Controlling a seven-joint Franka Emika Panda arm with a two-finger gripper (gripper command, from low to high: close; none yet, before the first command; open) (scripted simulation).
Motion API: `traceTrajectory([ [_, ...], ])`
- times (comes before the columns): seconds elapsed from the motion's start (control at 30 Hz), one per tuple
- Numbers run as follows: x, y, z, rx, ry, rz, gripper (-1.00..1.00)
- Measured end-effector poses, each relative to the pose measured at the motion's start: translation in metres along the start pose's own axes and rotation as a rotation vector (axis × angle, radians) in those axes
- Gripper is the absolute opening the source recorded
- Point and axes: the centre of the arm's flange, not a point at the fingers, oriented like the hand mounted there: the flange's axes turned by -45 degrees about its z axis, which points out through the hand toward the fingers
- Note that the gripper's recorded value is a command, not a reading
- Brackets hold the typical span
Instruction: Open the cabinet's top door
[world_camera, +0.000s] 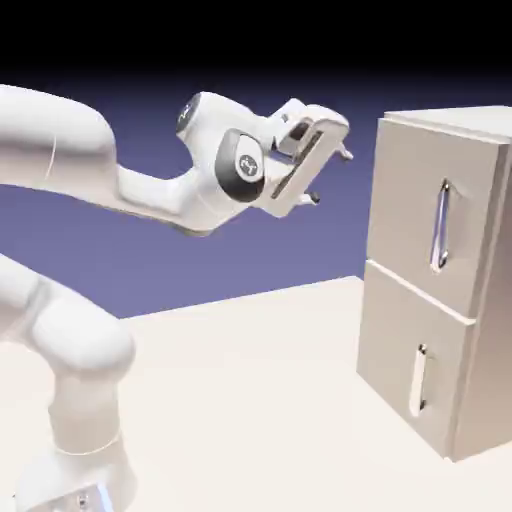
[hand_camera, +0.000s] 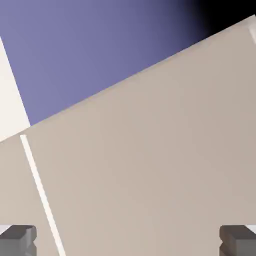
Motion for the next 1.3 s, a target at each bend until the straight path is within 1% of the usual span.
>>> traceTrajectory([
  [0.33,-0.029,0.015,-0.010,-0.136,-0.003,-0.466,1.00],
  [0.63,-0.066,0.016,0.002,-0.243,-0.061,-0.862,1.00],
  [0.97,-0.112,0.000,0.042,-0.324,-0.165,-1.286,1.00],
  [1.3,-0.151,-0.039,0.106,-0.364,-0.281,-1.710,1.00],
])
